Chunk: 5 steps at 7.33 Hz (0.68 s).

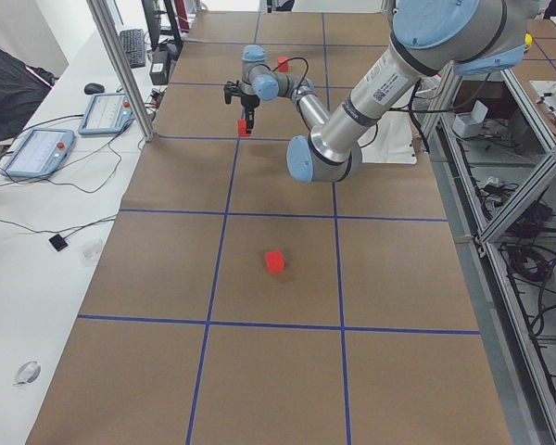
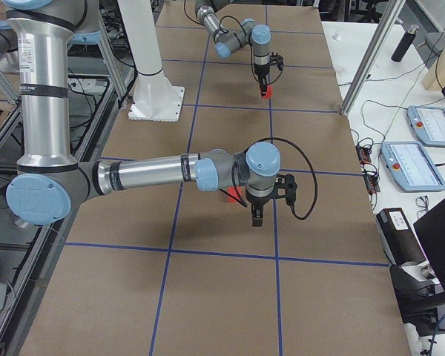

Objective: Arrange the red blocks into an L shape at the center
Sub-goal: 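Carry the red cube to the grid center and lower it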

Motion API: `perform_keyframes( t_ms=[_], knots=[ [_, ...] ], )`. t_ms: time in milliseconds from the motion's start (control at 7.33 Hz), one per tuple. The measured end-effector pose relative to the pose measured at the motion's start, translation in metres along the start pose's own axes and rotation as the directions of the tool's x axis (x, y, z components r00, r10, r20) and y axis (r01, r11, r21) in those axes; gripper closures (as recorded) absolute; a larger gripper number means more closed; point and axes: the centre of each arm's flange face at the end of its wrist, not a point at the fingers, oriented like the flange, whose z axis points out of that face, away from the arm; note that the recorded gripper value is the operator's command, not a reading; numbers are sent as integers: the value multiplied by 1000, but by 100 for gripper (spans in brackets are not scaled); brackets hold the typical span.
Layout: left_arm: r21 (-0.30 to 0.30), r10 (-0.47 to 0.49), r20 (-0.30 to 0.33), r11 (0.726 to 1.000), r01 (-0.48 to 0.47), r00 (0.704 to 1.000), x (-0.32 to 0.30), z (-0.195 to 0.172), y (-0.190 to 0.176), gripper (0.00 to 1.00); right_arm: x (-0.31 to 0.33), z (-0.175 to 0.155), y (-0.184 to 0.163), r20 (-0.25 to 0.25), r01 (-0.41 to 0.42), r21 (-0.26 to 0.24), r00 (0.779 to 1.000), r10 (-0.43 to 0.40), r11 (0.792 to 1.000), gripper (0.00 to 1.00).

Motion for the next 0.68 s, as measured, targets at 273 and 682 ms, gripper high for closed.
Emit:
perform_keyframes(
  t_ms=[273,682],
  knots=[
    [13,9,-6,1000,-9,1000,8,24,8,100,0,0,0,1,-2,0,1000,2,1000,0],
    [4,28,-6,1000,-28,1000,17,38,19,100,0,0,0,1,-8,0,1000,8,1000,0]
  ],
)
